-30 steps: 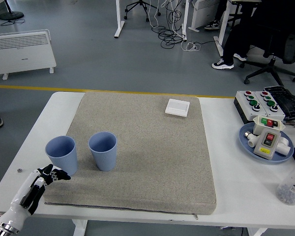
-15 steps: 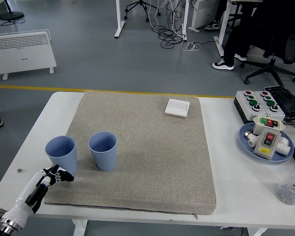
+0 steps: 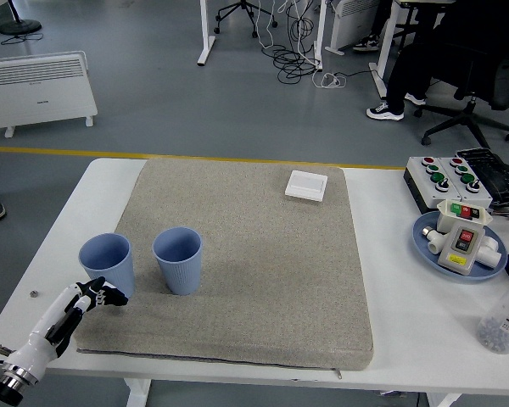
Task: Push cup pick cup insert cup
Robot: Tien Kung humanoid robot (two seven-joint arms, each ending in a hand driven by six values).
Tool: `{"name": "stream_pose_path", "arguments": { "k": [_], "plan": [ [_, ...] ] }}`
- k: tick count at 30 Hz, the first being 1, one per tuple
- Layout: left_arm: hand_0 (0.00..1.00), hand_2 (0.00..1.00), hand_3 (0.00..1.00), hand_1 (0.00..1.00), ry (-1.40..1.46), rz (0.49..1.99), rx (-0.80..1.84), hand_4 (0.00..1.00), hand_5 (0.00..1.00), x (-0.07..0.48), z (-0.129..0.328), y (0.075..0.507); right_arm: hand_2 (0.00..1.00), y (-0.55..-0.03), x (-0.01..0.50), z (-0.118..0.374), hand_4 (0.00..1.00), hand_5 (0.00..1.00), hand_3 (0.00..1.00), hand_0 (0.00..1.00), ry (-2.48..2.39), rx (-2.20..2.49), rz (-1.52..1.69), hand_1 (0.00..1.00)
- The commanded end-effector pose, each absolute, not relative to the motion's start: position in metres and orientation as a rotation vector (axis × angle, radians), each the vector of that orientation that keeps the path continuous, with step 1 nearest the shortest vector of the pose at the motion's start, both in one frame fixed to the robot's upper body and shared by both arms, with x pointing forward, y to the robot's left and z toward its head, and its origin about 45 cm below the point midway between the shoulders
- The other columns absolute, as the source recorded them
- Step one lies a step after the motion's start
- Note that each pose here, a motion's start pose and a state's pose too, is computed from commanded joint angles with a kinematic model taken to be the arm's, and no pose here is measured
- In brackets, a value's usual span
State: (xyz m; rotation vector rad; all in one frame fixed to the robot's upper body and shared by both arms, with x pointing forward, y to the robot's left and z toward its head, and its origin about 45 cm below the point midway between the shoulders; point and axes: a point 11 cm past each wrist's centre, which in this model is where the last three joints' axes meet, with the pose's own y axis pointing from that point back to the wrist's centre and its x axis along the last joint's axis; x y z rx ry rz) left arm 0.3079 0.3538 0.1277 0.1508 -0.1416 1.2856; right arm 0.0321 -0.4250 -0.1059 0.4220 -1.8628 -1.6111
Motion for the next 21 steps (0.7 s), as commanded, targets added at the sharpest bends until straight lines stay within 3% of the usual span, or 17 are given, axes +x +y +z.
{"name": "stream_pose_path", "arguments": {
  "k": [21],
  "plan": [
    [0.592, 0.525, 0.477, 0.551, -0.178, 1.269, 0.208, 0.612, 0.997, 0.323, 0.13, 0.363, 0.65, -0.424, 0.025, -0.107, 0.15, 0.56, 0.612, 0.678, -1.853, 0.412, -1.612, 0.62]
  ]
}}
